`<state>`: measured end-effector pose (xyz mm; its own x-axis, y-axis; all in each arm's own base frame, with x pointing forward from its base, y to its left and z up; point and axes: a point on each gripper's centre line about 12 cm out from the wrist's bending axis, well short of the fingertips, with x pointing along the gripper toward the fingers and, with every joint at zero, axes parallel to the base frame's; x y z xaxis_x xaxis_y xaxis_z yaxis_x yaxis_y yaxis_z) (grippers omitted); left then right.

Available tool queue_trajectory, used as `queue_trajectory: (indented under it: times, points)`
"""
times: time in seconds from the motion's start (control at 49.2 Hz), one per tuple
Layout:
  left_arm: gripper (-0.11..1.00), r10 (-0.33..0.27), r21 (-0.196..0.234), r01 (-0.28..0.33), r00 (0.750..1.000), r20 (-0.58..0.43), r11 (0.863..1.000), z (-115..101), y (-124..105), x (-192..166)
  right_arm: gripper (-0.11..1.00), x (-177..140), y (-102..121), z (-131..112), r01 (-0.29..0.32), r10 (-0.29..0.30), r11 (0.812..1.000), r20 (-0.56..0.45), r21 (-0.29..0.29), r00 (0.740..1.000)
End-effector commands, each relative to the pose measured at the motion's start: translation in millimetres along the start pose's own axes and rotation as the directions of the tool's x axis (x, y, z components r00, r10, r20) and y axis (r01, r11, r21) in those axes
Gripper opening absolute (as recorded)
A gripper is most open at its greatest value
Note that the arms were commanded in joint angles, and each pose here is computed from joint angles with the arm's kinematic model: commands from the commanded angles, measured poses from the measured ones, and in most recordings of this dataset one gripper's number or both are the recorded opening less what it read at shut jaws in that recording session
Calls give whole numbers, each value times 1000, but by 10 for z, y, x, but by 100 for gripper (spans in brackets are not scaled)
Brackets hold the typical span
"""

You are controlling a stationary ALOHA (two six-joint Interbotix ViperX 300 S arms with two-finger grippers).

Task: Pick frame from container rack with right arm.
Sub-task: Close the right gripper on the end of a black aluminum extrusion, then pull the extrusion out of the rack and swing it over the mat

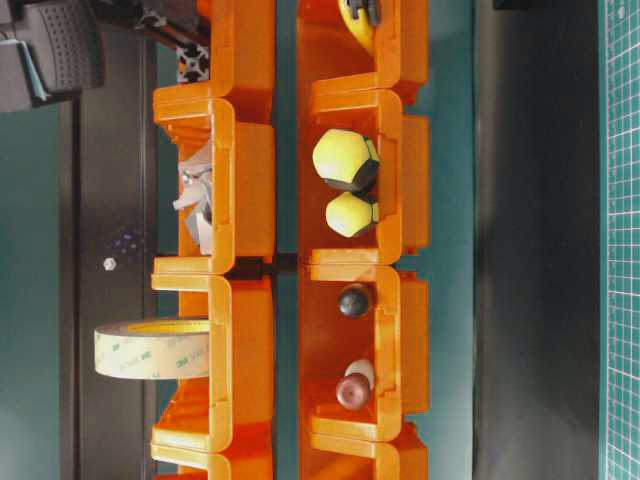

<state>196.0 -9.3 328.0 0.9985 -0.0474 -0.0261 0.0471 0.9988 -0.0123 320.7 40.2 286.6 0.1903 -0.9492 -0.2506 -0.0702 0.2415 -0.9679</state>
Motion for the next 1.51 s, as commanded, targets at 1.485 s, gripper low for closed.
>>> queue_trajectory:
  times: [1.485]
  points:
    - [0, 29, -2, -29, 997, 69, 1000, 190, 56, -68, 25, -1804, 848, 725, -136, 279, 948, 543, -288, 792]
